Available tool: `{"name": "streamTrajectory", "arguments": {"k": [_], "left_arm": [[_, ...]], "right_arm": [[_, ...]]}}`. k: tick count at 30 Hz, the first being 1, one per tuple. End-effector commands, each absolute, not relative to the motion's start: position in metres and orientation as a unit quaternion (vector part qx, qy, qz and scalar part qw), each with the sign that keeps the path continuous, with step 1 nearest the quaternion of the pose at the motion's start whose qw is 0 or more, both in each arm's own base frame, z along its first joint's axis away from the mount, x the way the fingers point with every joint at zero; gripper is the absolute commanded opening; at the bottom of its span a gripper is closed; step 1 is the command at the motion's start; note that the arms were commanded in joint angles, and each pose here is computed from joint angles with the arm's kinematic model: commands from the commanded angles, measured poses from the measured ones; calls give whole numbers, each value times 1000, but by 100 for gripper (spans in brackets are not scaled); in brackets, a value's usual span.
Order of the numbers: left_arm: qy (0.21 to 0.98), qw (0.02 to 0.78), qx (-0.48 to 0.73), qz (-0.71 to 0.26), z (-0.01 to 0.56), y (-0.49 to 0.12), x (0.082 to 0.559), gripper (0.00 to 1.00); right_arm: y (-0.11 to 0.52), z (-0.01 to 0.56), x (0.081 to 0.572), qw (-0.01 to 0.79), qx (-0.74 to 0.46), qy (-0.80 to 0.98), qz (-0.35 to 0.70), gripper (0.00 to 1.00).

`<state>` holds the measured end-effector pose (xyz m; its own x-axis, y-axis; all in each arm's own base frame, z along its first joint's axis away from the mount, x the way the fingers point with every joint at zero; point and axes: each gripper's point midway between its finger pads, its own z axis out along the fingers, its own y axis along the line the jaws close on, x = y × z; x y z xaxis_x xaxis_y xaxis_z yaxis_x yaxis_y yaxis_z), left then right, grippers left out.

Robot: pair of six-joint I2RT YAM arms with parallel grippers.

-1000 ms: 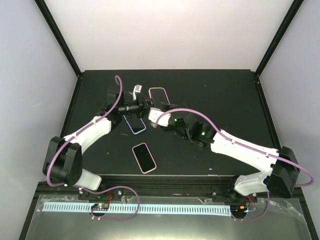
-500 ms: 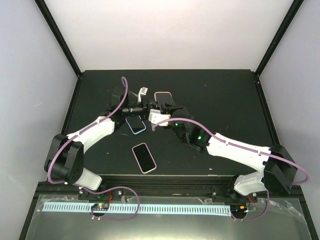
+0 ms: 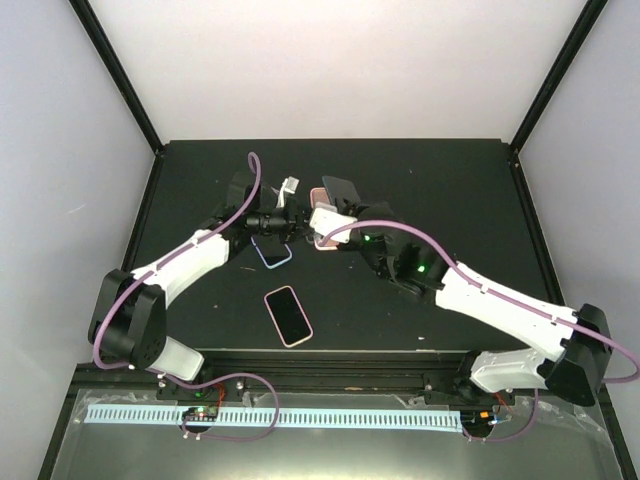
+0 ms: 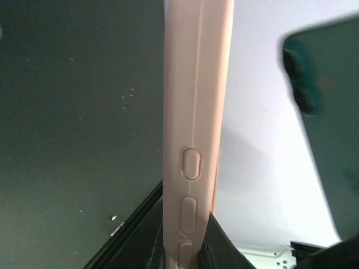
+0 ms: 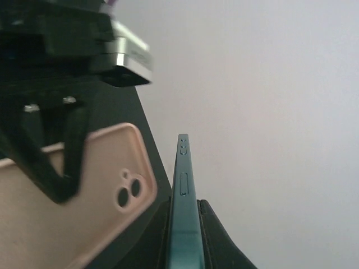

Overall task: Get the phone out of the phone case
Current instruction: Remove the phone case from the phone, then place the phone at the center of the board.

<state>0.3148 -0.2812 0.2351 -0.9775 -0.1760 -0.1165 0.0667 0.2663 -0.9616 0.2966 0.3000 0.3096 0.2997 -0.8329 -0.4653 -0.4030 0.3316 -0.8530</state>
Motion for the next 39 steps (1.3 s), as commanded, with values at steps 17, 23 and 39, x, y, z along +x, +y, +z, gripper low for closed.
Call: {"name": "streamTrajectory", "arguments": {"k": [17,23,39], "left_arm": [[852,238,128,-447,242,-242,338,1],[855,268,189,-402,250,-229,336,2],[841,330,213,-373,275,-217,329,2]], "right_arm": [[216,340,278,557,-480,677,-39,1],[167,317,285,535,-456,708,-67,1],[32,226,343,428,-475,756,-140,1]]}}
